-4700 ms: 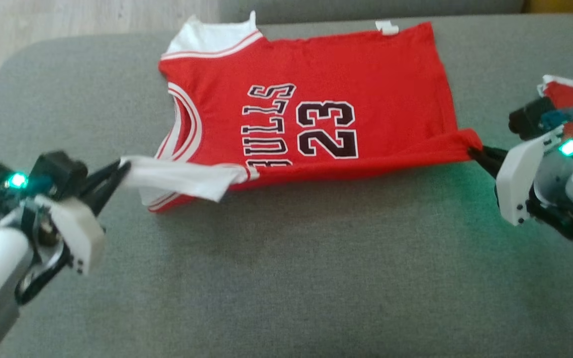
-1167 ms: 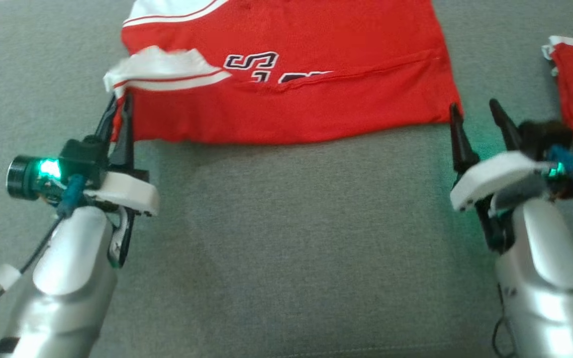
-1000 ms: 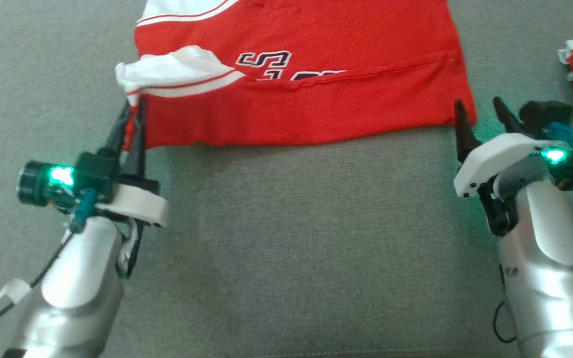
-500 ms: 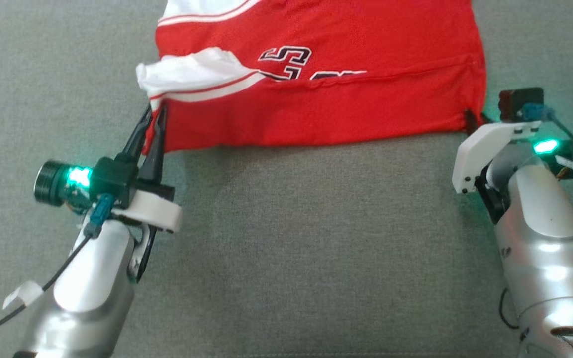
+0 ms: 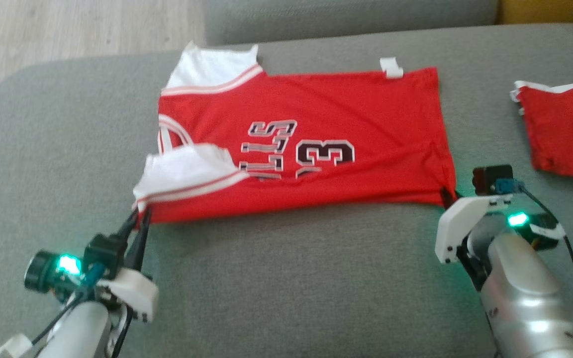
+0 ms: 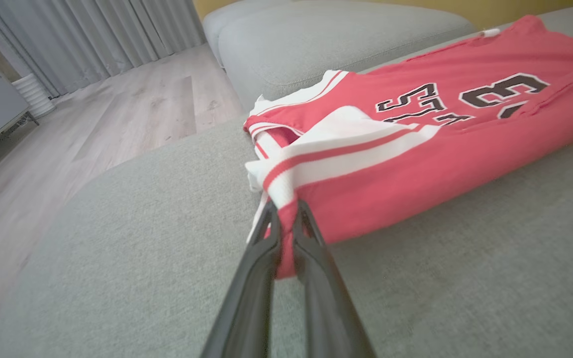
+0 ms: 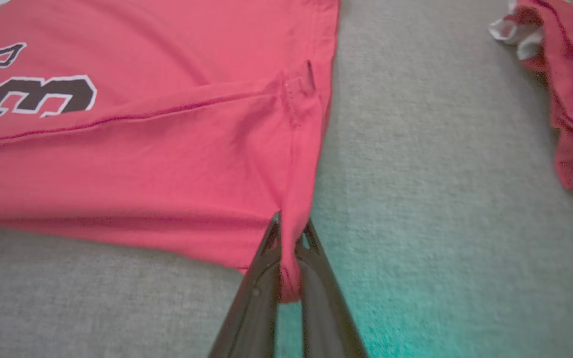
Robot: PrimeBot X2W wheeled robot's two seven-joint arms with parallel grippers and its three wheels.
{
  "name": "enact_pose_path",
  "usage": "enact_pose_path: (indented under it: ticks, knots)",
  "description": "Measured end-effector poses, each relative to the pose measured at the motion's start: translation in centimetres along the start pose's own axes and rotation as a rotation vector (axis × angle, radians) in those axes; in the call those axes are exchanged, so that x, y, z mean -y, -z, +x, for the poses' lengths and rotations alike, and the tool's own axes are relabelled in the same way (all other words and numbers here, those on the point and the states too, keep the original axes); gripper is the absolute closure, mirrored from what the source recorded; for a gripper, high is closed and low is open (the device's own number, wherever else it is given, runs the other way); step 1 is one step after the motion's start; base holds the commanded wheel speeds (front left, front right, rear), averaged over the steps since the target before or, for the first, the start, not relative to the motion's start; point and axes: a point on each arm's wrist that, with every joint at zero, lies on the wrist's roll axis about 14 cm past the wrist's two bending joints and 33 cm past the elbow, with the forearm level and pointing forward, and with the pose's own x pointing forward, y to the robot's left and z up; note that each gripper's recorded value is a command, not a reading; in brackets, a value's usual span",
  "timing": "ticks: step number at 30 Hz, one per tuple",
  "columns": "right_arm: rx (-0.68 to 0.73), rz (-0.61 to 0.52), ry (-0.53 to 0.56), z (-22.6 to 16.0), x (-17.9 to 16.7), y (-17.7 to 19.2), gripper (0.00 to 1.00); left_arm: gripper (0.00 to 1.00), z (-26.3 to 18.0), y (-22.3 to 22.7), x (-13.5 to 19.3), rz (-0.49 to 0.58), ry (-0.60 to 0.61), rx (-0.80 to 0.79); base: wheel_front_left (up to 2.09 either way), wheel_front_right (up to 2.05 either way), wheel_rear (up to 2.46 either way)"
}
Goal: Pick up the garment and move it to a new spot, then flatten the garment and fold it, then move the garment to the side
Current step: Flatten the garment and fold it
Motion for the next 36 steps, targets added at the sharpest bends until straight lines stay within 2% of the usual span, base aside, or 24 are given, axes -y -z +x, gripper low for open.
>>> enact_pose_path:
  ticks: [10, 17, 25, 31, 34, 36]
  knots:
    - [-0.031, 0.060, 0.019, -3.2, 0.7, 2.2, 1.00, 1.00, -3.1, 1.4, 2.1, -0.024, 0.061, -0.073, 0.00, 0.00, 0.00]
    - [-0.062, 0.087, 0.023, -5.3, 1.2, 3.3, 1.00, 1.00, -4.0, 0.7, 3.0, -0.032, 0.086, -0.063, 0.00, 0.00, 0.00]
    - [-0.036, 0.118, 0.044, -6.3, 2.1, 2.3, 1.00, 1.00, -2.8, -0.1, 2.9, -0.037, 0.101, -0.051, 0.00, 0.00, 0.00]
    - [-0.030, 0.131, 0.057, -5.6, 2.5, 1.7, 1.00, 1.00, 0.6, -2.3, 2.0, -0.020, 0.110, -0.011, 0.00, 0.00, 0.00]
    - [-0.056, 0.140, 0.055, -5.1, 2.3, 2.5, 1.00, 1.00, 1.8, -1.5, 2.1, -0.007, 0.133, -0.044, 0.00, 0.00, 0.00]
    - [-0.074, 0.150, 0.054, -4.9, 2.2, 3.1, 1.00, 1.00, 2.0, 0.7, 2.6, -0.007, 0.158, -0.123, 0.00, 0.00, 0.00]
